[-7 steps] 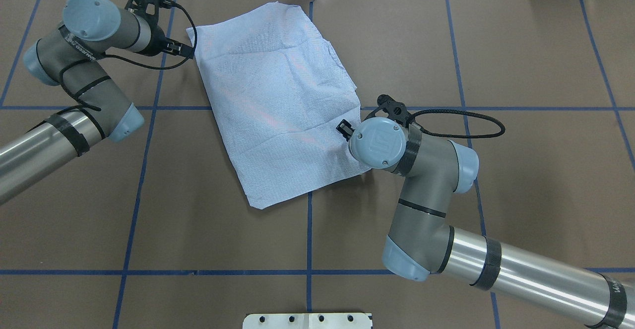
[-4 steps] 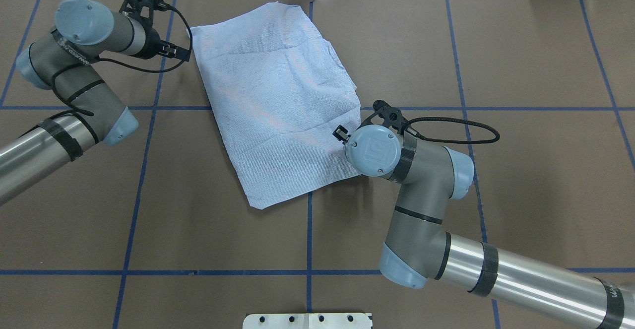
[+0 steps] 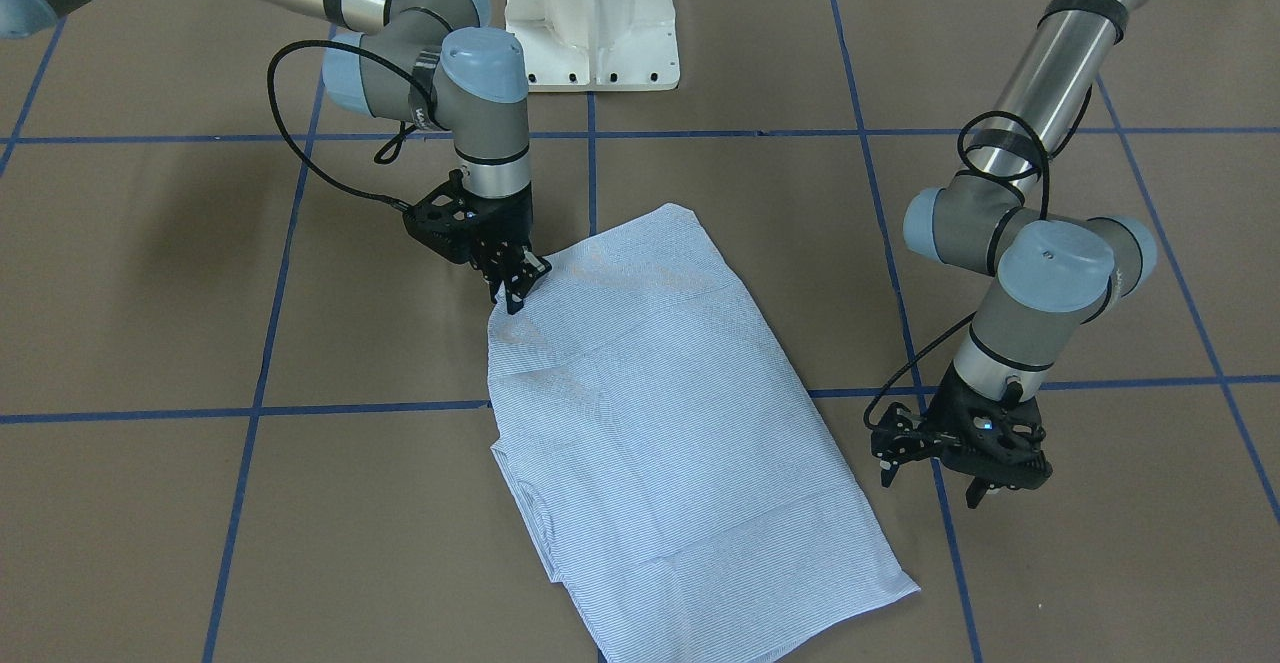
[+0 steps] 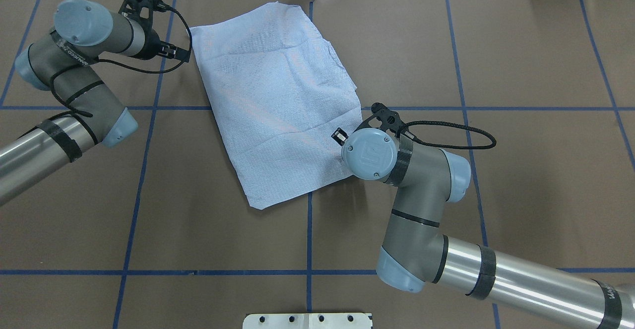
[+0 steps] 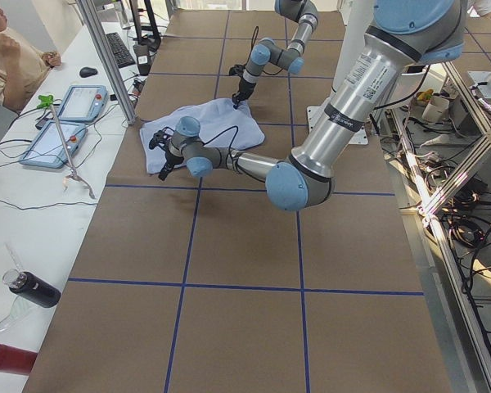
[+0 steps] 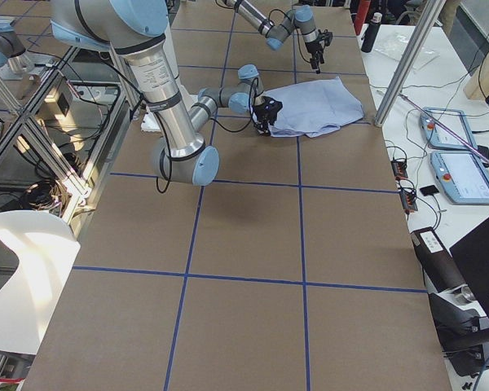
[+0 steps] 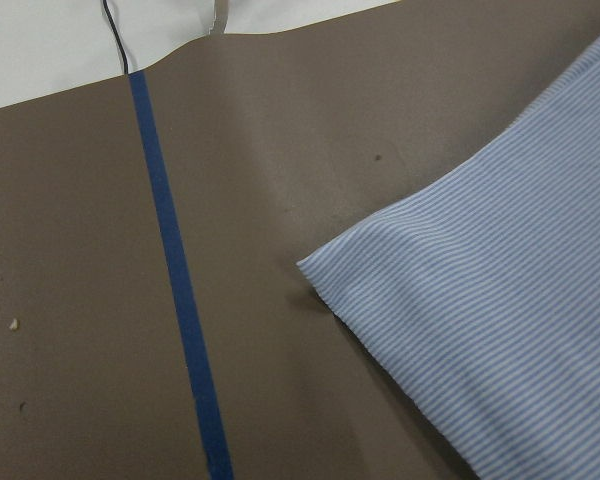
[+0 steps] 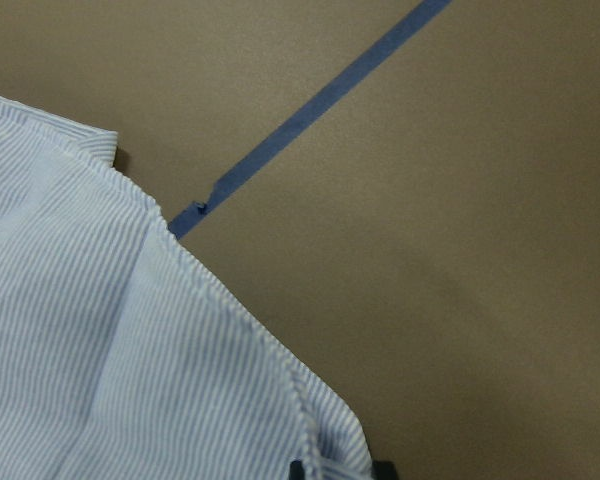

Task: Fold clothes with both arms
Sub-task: 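Move the left gripper to the shirt edge nearest the robot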

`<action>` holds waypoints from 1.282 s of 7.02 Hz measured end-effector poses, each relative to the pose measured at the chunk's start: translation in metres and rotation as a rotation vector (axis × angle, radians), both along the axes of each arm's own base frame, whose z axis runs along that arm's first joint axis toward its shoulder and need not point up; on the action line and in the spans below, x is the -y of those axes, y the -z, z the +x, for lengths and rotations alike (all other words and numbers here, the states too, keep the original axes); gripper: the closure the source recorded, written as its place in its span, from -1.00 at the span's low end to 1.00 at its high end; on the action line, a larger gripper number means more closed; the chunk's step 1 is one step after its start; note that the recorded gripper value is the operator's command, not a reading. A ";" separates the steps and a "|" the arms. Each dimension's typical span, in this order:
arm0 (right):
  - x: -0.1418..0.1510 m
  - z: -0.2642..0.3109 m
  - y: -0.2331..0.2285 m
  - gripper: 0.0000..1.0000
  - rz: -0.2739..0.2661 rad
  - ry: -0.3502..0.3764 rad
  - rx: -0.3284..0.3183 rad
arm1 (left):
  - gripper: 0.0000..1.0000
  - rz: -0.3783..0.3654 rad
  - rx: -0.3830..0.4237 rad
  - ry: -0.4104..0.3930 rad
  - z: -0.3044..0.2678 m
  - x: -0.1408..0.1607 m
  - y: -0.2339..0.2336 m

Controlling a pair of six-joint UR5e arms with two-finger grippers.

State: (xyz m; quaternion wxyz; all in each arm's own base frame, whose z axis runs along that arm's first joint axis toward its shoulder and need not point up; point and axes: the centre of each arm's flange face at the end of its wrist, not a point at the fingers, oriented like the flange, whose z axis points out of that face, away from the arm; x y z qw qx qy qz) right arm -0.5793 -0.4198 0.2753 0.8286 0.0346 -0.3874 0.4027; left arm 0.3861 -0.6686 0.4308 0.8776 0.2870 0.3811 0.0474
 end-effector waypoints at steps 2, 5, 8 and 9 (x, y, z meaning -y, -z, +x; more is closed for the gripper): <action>-0.004 0.008 0.011 1.00 -0.005 -0.013 0.021 | -1.00 0.006 -0.026 -0.001 0.000 -0.006 0.011; -0.019 0.029 0.039 1.00 -0.013 -0.025 0.052 | -1.00 -0.134 -0.279 -0.074 0.001 -0.123 0.052; -0.021 0.032 0.043 1.00 -0.011 -0.029 0.058 | -0.62 -0.382 -0.472 -0.065 0.054 -0.298 0.087; -0.021 0.032 0.044 1.00 -0.010 -0.030 0.058 | -0.44 -0.454 -0.502 -0.033 0.076 -0.331 0.090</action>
